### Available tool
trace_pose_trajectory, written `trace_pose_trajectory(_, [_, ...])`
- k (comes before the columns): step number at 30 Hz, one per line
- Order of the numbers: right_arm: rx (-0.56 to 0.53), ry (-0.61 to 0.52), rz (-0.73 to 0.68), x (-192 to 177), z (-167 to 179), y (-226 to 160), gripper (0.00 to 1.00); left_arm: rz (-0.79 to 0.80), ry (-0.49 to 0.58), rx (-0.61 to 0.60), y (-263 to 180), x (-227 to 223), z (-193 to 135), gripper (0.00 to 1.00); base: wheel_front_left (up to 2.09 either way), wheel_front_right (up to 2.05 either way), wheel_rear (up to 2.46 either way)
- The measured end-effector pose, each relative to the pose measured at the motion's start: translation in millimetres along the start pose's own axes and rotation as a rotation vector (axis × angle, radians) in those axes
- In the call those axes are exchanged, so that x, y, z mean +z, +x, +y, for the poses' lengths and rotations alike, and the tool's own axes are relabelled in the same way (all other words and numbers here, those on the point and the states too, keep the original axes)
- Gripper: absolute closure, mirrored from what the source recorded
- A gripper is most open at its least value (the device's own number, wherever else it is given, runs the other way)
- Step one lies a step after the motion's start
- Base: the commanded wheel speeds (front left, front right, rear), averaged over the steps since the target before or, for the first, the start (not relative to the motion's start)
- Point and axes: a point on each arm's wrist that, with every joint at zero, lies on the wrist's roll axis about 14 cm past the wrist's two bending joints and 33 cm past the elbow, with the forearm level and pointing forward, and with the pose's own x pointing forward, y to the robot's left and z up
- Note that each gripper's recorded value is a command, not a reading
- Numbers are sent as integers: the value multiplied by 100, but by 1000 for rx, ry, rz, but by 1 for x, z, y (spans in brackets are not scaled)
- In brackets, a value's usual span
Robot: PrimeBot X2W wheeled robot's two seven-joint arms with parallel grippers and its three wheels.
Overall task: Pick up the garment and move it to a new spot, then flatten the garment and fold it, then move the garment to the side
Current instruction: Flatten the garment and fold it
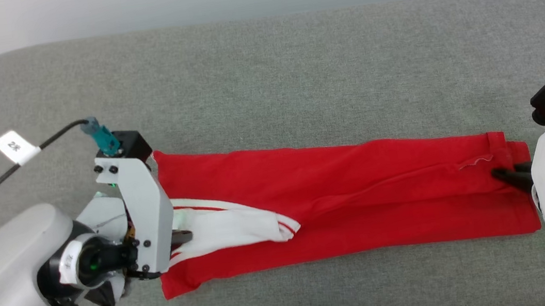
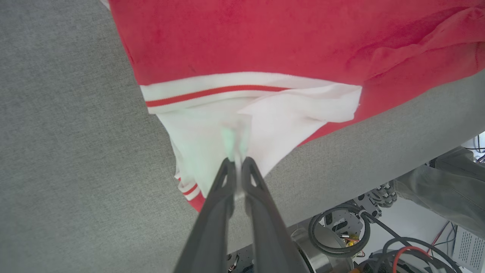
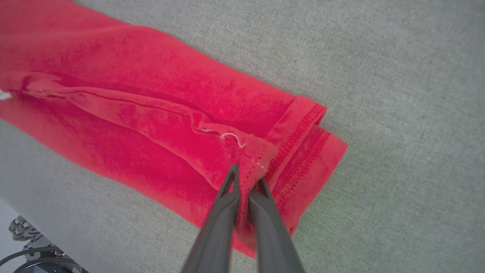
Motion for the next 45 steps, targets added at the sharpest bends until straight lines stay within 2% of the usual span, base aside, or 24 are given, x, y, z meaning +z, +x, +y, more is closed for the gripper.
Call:
trace_pose_trajectory(9, [2, 35, -6, -1, 7, -11, 0, -71, -11, 18, -18, 5, 1, 0, 0, 0, 0])
trace_pose_trajectory(14, [4, 14, -68, 3, 18, -23, 0, -195, -6, 6, -30, 12, -4, 0, 0, 0, 0])
trace_pose_trajectory(22, [-42, -103, -435, 46, 33, -57, 0, -504, 30, -3, -52, 26, -7, 0, 0, 0, 0])
trace_pose_trajectory(26, [-63, -146, -594, 52, 39, -72, 0, -671, 34, -10, -67, 31, -7, 0, 0, 0, 0])
trace_pose_trajectory(29, [-82, -181, -695, 53, 41, -82, 0, -811, 82, -23, -83, 35, -9, 0, 0, 0, 0])
trace_pose_trajectory(33, [-108, -182, -782, 50, 39, -89, 0, -942, 59, -22, -92, 27, -5, 0, 0, 0, 0])
trace_pose_trajectory(39, [-146, -132, -773, 32, 27, -85, 0, -1113, 27, 44, -112, 18, 18, 0, 0, 0, 0])
trace_pose_trajectory(45, [-191, -54, -679, 13, 6, -77, 0, -1257, -22, 133, -134, 13, 41, 0, 0, 0, 0])
